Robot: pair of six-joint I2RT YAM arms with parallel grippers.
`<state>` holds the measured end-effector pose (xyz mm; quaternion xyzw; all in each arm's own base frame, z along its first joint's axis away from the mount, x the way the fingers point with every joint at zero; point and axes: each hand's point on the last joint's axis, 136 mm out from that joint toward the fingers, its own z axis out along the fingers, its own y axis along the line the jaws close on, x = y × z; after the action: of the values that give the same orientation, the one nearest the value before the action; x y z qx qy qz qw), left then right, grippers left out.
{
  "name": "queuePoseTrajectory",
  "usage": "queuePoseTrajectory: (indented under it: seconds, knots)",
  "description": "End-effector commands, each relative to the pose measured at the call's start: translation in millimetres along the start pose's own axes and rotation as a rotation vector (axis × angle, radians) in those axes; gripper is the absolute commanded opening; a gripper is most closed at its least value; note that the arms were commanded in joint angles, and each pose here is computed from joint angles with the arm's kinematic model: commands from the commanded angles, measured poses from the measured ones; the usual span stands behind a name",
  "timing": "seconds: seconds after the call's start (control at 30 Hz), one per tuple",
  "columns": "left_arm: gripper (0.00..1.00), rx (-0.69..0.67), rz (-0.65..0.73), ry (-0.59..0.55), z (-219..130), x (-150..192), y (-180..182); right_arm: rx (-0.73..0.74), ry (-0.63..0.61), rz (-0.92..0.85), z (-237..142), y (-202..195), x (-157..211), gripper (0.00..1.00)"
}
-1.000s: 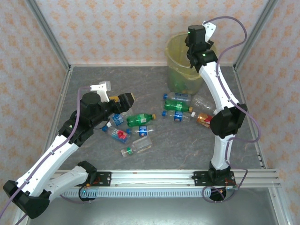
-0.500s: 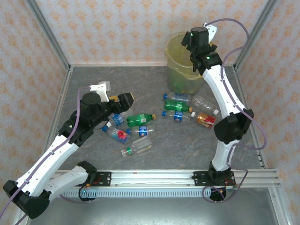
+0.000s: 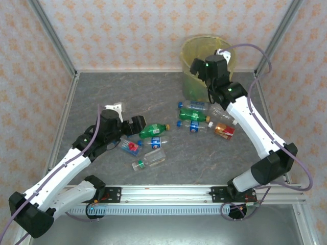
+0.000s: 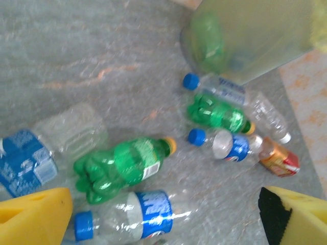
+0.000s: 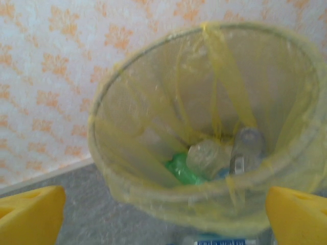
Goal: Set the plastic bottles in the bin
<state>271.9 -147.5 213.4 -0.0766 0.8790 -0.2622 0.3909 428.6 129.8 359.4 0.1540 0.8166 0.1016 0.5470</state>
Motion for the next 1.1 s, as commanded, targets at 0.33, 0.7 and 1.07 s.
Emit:
queuePoseTrajectory:
  seconds: [0.33,0.7,1.07]
  knots:
    - [0.89,-0.015,-0.025,0.200,15.8,103.1,35.6,-0.087,0.018,0.111,-47.1,-4.8,24.2,1.00]
    - [0.91,-0.048,0.015,0.259,25.6,157.9,50.6,-0.122,0.073,0.106,-52.7,-0.6,42.5,1.00]
    - [0.93,-0.041,0.086,0.240,27.9,168.1,42.3,-0.131,0.073,0.102,-61.5,1.4,38.1,1.00]
